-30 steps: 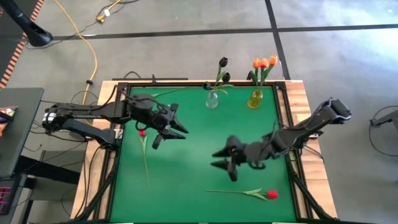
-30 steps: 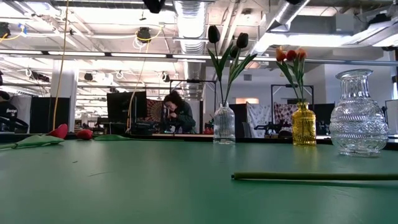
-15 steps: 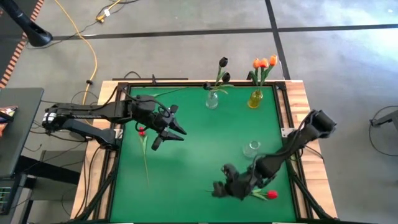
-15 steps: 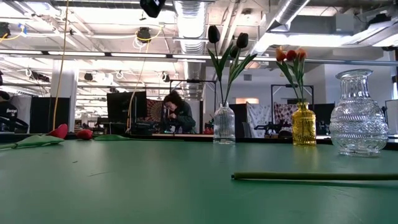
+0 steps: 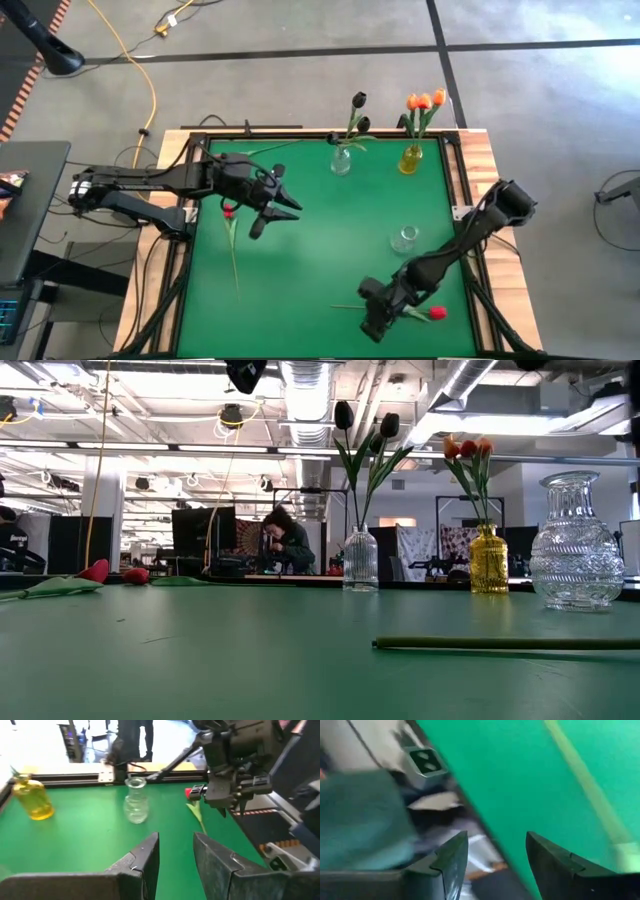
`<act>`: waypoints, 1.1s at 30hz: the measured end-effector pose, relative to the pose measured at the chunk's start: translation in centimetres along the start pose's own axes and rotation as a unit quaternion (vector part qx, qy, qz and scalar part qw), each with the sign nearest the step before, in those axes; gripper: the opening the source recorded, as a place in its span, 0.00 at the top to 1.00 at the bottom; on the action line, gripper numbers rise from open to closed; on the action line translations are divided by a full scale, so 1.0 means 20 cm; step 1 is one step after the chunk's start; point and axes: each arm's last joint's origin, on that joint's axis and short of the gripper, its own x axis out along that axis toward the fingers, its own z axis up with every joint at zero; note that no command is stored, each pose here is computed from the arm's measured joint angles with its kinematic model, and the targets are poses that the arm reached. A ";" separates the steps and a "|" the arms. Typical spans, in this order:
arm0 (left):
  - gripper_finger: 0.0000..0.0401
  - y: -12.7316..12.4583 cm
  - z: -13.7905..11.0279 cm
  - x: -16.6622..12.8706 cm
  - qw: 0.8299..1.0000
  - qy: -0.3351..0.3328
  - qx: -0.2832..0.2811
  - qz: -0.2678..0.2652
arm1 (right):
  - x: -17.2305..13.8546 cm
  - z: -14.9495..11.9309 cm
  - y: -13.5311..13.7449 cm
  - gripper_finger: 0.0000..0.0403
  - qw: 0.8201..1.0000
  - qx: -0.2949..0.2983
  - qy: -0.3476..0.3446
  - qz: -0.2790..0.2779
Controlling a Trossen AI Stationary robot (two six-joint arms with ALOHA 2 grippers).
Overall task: Sort flowers into vase by color
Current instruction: Put the bottom right red flower into the bottom transparent vase
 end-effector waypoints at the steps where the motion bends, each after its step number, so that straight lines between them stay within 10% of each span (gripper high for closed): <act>1: 0.73 0.00 0.00 0.00 1.000 0.000 0.000 0.008 | 0.00 0.00 -0.02 0.44 1.000 -0.024 0.003 -0.017; 10: 0.73 0.02 -0.02 0.02 0.998 0.012 -0.053 0.040 | 0.09 -0.03 -0.16 0.44 0.966 -0.204 0.068 -0.143; 25: 0.73 0.04 -0.06 0.09 0.993 0.044 -0.097 0.044 | 0.29 -0.06 -0.25 0.45 0.944 -0.232 0.090 -0.217; 33: 0.73 0.05 -0.07 0.11 0.993 0.043 -0.096 0.043 | 0.33 -0.13 -0.27 0.75 0.933 -0.237 0.057 -0.266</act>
